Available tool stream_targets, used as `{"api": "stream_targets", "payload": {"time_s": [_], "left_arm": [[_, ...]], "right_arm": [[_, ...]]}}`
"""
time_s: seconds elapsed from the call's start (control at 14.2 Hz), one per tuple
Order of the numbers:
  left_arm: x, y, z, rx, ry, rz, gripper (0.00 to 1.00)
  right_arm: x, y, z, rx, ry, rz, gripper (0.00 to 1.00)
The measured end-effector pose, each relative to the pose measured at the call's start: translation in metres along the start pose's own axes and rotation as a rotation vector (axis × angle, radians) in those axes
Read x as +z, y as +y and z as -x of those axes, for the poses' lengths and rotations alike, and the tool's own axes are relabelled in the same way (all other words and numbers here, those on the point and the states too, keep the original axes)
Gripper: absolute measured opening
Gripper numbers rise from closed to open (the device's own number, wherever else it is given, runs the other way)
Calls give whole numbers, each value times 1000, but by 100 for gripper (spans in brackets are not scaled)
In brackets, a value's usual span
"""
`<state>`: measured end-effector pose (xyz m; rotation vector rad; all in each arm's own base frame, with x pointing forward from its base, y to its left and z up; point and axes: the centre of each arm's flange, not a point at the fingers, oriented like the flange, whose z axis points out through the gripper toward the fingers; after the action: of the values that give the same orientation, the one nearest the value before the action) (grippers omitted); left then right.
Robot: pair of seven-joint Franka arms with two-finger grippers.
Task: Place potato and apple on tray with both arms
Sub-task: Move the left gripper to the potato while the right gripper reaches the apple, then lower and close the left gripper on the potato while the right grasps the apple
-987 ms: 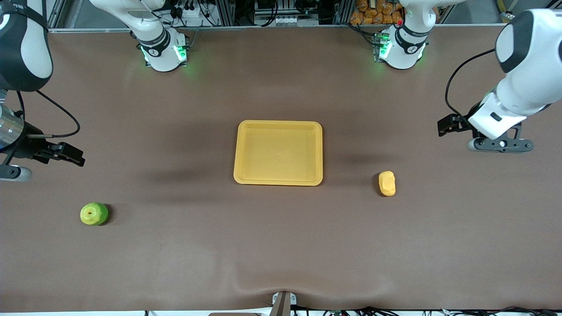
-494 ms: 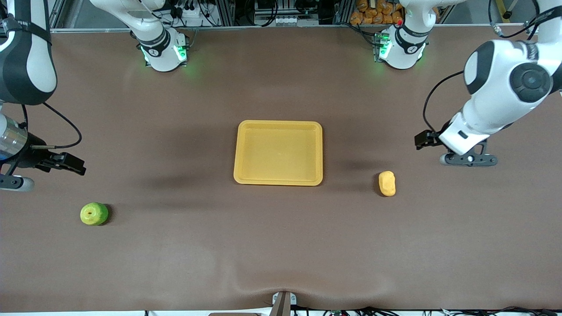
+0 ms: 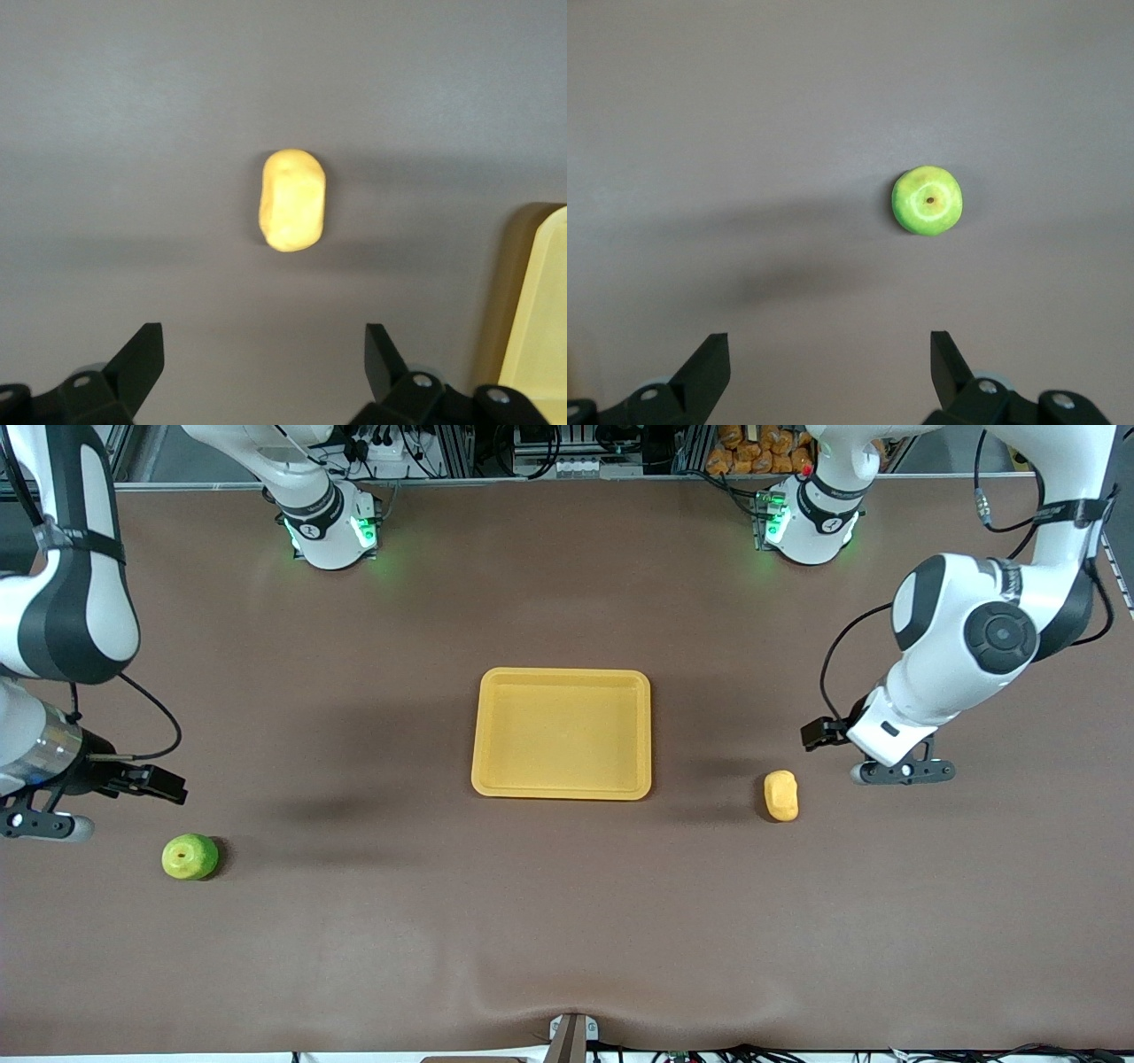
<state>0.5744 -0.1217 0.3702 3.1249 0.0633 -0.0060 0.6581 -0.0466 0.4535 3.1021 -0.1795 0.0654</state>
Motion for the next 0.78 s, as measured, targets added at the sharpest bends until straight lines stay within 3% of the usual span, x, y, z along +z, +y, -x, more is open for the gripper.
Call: {"api": "stream_targets", "payload": {"time_s": [0.21,0.49,0.78], "left_arm": [[28,4,-6,-24,8,-3,100],[67,6,-11,-68,10,-62,100],[92,13,-15,-96,32,-41,100]], "right_arm": [[40,14,-13,22,-1,3,100],[99,29,-26,44,7,6,100],[140,40,-35,46,-4,10,100]]}}
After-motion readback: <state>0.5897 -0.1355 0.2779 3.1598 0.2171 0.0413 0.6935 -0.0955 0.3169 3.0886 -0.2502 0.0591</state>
